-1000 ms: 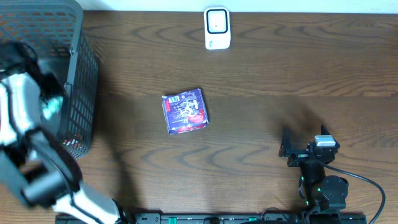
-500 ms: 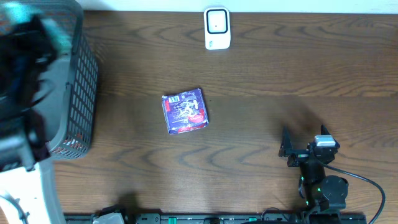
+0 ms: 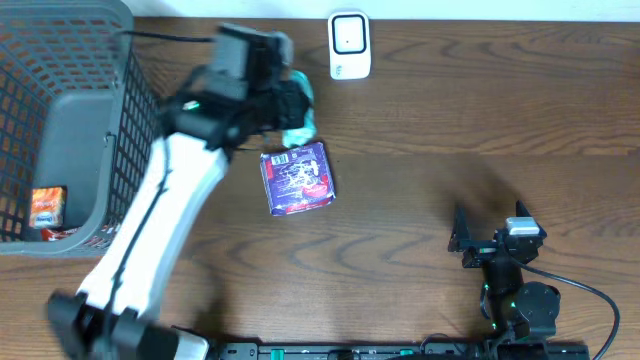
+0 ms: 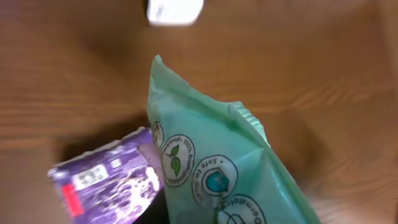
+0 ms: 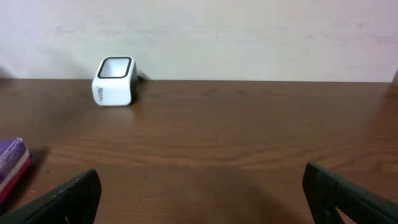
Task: Scan the item barcode
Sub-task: 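Carry the green pack out and set it right of the purple package, then reach the left gripper into the basket and grasp the orange snack box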
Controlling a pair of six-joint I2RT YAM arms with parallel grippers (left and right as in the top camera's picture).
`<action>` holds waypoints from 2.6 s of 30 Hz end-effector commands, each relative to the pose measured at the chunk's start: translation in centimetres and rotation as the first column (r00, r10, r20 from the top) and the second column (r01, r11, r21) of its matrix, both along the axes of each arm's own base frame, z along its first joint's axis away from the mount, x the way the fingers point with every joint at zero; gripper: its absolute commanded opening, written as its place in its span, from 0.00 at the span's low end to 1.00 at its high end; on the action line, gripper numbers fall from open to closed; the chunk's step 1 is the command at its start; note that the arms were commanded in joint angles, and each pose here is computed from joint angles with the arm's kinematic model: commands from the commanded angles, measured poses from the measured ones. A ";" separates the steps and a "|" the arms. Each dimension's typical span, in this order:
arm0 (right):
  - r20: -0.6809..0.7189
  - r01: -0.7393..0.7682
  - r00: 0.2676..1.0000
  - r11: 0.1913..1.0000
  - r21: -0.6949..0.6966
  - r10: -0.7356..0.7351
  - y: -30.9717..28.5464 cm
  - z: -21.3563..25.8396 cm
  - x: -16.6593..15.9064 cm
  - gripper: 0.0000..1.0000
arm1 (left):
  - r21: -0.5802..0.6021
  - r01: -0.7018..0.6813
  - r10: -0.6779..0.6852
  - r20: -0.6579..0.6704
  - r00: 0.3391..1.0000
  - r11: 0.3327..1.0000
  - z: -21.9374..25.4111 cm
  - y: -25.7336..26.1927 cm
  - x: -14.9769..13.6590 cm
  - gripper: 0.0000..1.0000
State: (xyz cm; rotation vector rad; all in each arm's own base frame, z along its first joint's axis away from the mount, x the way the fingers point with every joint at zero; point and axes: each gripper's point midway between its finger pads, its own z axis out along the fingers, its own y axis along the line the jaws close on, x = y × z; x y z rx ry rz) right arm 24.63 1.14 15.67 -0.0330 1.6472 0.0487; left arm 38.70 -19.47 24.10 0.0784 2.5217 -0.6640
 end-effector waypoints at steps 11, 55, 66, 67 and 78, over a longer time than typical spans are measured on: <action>-0.002 0.010 1.000 1.000 0.003 -0.010 -0.2 -0.1 0.0 0.99 | 0.075 0.116 -0.100 -0.192 0.976 0.990 -13.6 -7.6 1.5 0.27; -0.002 0.010 1.000 1.000 0.003 -0.010 -0.2 -0.1 0.0 0.99 | 0.323 -0.849 0.862 0.153 0.483 0.418 1.7 41.1 -5.3 0.69; -0.002 0.010 1.000 1.000 0.003 -0.010 -0.2 -0.1 0.0 0.99 | 0.587 -0.742 0.925 -0.031 0.380 0.324 -7.2 45.1 -8.2 0.69; -0.002 0.010 1.000 1.000 0.003 -0.010 -0.2 -0.1 0.0 0.99 | 0.605 -0.730 0.929 -0.044 0.367 0.317 -7.8 45.5 -8.6 0.69; -0.002 0.010 1.000 1.000 0.003 -0.010 -0.2 -0.1 0.0 0.99 | 0.723 -0.578 0.905 -0.156 0.395 0.377 -13.9 47.4 -9.3 0.68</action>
